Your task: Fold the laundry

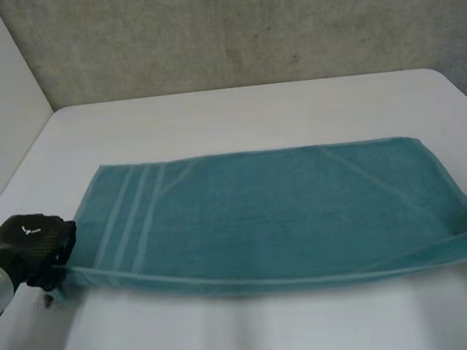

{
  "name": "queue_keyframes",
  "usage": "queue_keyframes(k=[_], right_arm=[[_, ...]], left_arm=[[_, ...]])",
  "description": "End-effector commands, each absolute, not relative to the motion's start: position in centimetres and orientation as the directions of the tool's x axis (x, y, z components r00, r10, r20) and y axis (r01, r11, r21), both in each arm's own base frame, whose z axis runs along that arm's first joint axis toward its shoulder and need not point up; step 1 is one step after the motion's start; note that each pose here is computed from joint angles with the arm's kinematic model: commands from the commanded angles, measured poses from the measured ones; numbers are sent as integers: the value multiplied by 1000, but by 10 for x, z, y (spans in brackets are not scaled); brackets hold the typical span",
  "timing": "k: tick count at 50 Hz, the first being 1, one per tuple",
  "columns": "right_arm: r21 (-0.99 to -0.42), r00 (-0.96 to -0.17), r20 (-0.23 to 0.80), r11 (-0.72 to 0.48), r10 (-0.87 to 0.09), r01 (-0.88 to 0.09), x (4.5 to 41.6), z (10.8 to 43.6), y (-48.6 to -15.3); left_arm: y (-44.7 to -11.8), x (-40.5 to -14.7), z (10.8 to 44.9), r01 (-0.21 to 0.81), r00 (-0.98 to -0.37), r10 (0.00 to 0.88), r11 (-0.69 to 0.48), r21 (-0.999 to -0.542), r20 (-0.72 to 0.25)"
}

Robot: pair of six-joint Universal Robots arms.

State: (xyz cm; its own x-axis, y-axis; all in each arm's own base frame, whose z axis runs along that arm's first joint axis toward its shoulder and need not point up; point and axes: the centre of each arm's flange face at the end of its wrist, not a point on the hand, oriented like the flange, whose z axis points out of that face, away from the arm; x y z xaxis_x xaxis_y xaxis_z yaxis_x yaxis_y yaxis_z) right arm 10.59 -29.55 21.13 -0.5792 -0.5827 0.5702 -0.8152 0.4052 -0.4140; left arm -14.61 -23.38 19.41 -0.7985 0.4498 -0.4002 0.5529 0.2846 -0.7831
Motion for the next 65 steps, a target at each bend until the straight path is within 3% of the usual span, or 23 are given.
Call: queue_keyframes(k=[1,10,19,31,42,48,49,53,57,65], right_arm=[[-470,-595,613,365,-519,-803,107,214,-320],[-644,-734,551,358,-397,-676,124,186,-387],[-706,-755,588,272,-288,-654,147,170,-432],[-721,-746,642,190,-179,-666,169,147,-470],[-739,-775,616,236,-142,-631,182,142,-463],[-827,-849,518,193,-108,-529,187,196,-438],[-876,-888,451,146,-88,-459,183,227,-423],[-925,-919,377,5,-119,-380,188,270,-399],[-930,-921,366,-90,-135,-356,188,300,-376],[-925,-924,373,-106,-88,-364,163,322,-353]], left_arm=[[-269,-150,202,541,-785,443,148,-828,-434],[-357,-192,188,544,-749,390,-98,-833,-535],[-422,-206,156,562,-768,307,-101,-821,-563],[-446,-222,130,552,-760,308,-158,-819,-572],[-435,-247,135,505,-728,338,-325,-800,-596],[-426,-253,170,475,-725,310,-421,-773,-615],[-422,-253,178,472,-726,307,-429,-771,-615],[-409,-252,200,466,-728,300,-443,-766,-616],[-393,-249,220,461,-731,296,-448,-766,-614],[-356,-232,240,478,-731,318,-393,-785,-604]])
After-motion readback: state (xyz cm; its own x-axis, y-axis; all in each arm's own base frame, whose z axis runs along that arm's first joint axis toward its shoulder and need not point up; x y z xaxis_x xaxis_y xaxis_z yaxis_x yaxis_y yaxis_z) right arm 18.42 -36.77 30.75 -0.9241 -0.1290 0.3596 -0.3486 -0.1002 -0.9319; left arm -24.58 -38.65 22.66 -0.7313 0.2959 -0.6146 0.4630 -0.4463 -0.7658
